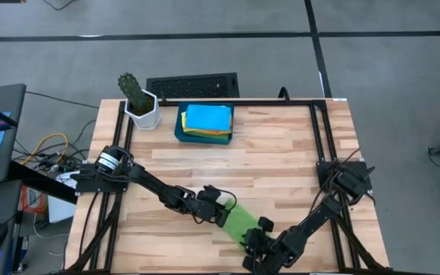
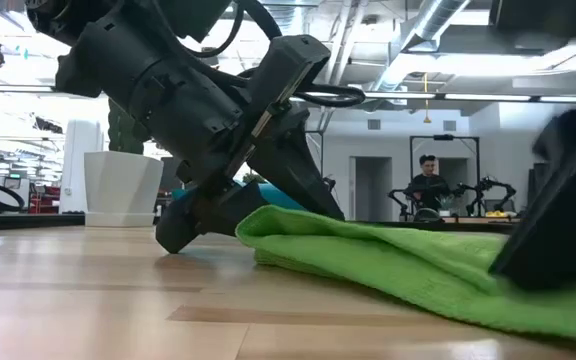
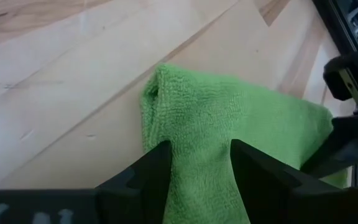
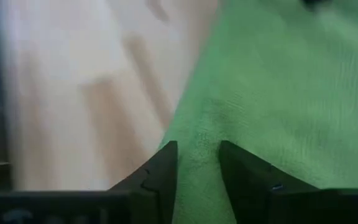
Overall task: Fold microfiber towels
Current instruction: Fold the green towel, then put the green towel into the blue bin, then return to Home Position
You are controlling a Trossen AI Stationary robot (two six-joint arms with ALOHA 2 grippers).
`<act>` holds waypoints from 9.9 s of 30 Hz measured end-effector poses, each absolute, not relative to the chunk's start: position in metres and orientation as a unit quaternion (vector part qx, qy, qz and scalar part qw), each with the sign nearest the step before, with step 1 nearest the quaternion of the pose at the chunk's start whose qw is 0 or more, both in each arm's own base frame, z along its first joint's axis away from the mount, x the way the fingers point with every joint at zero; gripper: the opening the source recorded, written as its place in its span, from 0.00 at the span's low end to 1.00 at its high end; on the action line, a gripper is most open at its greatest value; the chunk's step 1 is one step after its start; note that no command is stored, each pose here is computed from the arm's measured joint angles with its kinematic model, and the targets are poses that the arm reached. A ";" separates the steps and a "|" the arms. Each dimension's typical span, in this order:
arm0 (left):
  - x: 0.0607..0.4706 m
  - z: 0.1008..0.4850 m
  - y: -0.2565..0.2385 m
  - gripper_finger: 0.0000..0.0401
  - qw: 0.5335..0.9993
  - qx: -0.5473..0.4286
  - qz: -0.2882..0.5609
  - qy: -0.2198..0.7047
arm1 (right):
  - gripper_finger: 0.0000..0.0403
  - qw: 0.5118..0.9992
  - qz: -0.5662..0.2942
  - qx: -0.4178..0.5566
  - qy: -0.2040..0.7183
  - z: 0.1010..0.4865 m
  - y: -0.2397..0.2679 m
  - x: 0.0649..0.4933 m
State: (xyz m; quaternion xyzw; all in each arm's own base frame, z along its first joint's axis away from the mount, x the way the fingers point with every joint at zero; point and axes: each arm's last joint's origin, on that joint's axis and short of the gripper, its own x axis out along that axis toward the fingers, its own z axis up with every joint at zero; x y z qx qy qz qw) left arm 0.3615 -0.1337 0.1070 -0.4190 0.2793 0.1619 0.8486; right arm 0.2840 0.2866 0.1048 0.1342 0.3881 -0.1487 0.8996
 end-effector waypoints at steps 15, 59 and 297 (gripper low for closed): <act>0.359 0.154 -0.104 0.40 0.855 -0.398 0.104 0.315 | 0.30 0.889 -0.121 0.118 0.425 0.106 0.300 0.263; 0.442 0.115 -0.145 0.25 0.782 -0.282 0.118 0.543 | 0.30 0.885 -0.133 0.151 0.421 0.107 0.300 0.263; 0.097 0.171 0.004 0.43 0.978 -0.202 0.052 -0.021 | 0.30 0.900 -0.353 0.251 -0.040 0.156 -0.038 0.100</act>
